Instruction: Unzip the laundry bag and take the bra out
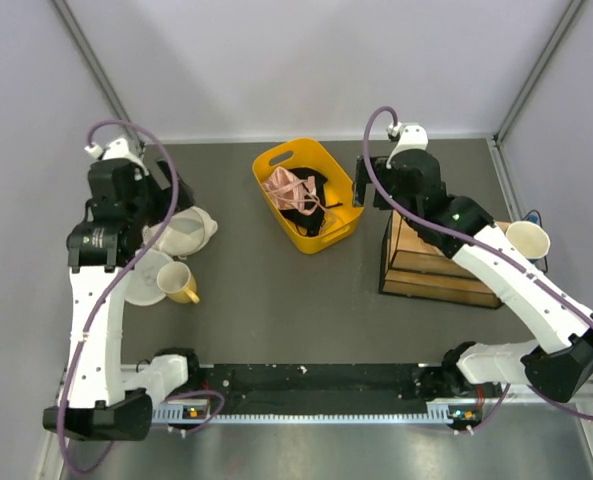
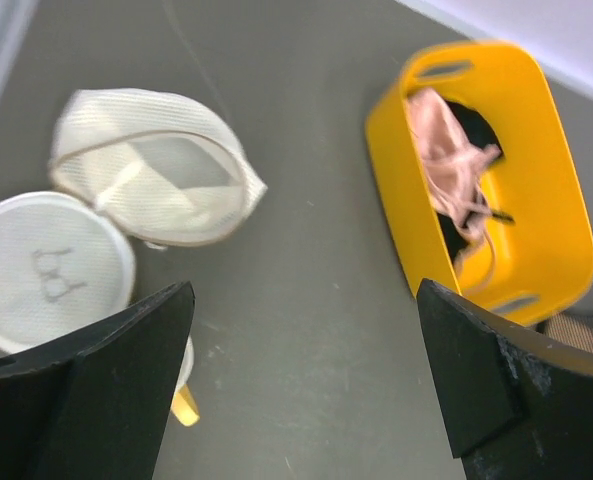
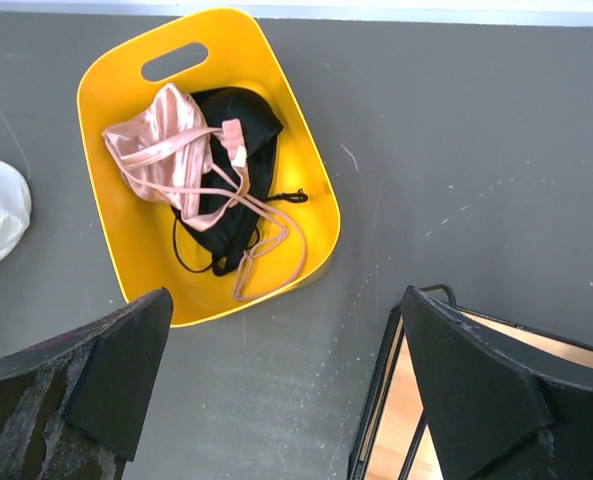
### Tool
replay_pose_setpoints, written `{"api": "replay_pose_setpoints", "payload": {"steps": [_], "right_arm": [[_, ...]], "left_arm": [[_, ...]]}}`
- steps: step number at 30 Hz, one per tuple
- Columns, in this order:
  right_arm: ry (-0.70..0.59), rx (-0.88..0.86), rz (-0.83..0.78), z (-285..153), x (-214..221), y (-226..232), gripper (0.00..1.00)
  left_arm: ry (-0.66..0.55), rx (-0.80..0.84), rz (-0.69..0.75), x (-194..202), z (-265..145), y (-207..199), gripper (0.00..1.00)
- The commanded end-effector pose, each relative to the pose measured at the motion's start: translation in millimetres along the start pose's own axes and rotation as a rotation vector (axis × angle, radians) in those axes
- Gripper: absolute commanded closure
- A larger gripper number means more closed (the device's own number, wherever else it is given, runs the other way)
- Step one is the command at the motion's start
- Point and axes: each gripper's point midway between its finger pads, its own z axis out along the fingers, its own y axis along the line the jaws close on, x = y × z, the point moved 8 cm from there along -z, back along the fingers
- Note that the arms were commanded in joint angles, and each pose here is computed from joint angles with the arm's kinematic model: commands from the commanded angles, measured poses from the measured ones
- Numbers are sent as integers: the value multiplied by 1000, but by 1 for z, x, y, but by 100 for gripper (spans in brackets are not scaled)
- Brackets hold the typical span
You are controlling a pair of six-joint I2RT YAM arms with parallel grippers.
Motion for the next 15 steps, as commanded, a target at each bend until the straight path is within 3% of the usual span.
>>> {"api": "replay_pose_setpoints", "payload": {"steps": [1,10,15], "right_arm": [[-79,-3,12,-8,-28,1,1],[-83,5,7,-9,-31,1,1],[-83,2,6,-9,-32,1,1]], "left_arm": [[-15,90,97,8,-2,-39,1],[87,195,152,34,14,-69,1],[87,158,152,37,19,-66,1]]}}
